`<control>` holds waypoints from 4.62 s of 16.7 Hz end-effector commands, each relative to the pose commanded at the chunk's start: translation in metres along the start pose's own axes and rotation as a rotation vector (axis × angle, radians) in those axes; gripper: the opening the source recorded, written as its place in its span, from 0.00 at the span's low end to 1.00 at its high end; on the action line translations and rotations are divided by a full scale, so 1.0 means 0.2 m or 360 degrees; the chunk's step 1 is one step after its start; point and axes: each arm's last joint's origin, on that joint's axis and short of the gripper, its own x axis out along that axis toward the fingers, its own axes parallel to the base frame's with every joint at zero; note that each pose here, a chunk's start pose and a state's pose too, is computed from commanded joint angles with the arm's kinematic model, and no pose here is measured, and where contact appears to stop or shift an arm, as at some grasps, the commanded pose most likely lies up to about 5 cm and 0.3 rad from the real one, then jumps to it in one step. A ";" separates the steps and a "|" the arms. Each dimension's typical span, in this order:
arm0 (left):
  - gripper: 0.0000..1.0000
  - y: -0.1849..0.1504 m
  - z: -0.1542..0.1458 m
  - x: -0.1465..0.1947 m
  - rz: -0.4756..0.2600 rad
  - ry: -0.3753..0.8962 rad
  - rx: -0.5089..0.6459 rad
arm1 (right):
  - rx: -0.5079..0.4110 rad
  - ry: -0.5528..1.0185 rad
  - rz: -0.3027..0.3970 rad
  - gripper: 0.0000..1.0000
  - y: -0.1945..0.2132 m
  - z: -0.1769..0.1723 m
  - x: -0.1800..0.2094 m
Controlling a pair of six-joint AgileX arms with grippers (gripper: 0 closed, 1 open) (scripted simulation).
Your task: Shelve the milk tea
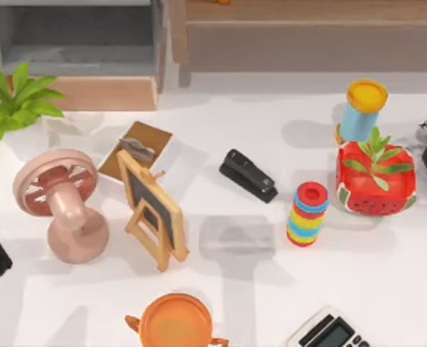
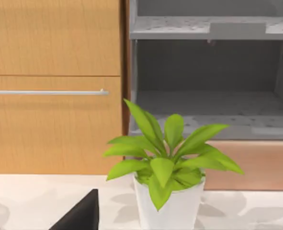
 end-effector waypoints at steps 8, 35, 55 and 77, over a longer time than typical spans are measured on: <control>1.00 0.00 0.00 0.00 0.0000 0.0000 0.0000 | 0.0001 0.0001 0.0000 1.00 0.01 0.00 0.15; 1.00 0.00 0.00 0.00 0.0000 0.0000 0.0000 | 0.0003 0.0001 -0.0002 0.00 0.01 0.04 0.14; 1.00 0.00 0.00 0.00 0.0000 0.0000 0.0000 | -0.0324 -0.0204 -0.0296 0.00 0.01 0.53 0.29; 1.00 0.00 0.00 0.00 0.0000 0.0000 0.0000 | 0.0006 -0.0008 0.0004 0.00 0.48 1.05 0.71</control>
